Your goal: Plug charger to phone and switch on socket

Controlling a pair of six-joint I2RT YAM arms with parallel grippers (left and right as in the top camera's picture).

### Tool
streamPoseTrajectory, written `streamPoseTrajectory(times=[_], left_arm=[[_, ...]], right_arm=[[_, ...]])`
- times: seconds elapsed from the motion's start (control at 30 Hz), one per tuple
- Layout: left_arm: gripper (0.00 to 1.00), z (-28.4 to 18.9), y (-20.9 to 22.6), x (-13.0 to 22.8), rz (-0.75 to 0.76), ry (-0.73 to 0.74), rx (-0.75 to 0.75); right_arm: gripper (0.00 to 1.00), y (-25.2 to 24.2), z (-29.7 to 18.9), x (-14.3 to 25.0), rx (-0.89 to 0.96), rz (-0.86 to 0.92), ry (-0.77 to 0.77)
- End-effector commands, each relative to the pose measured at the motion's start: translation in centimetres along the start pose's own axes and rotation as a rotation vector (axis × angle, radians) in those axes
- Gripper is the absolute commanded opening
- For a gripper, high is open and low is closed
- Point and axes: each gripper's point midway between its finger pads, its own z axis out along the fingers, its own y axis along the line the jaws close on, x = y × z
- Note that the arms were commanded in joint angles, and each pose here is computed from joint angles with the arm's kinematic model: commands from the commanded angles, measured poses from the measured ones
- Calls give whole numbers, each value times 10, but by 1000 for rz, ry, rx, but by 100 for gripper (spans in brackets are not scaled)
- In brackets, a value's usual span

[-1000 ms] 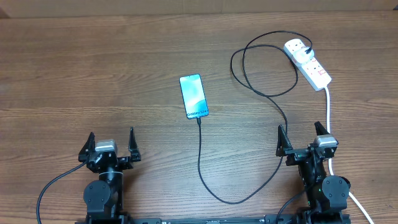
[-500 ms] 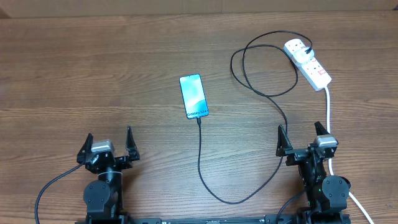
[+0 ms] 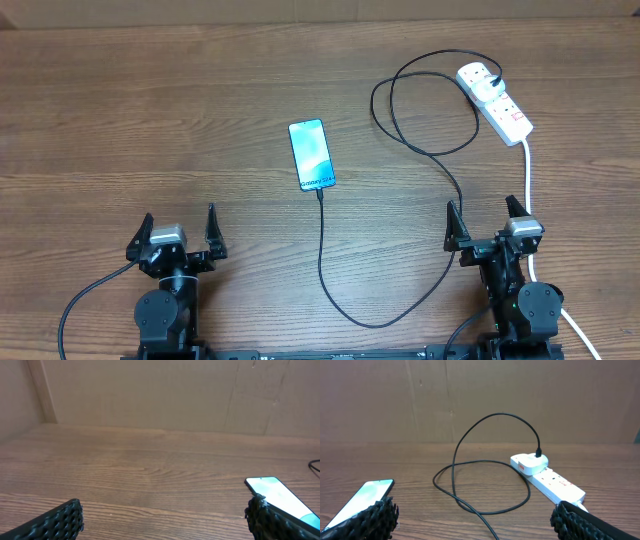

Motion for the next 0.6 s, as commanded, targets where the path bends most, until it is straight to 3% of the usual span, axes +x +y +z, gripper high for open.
streamPoseTrajectory(times=[0.0, 0.57], left_arm=[[100, -1, -4, 0, 23, -5, 23], [100, 0, -4, -1, 19, -6, 22]], right_arm=[[100, 1, 0, 1, -3, 2, -6], [100, 1, 0, 1, -3, 2, -6]])
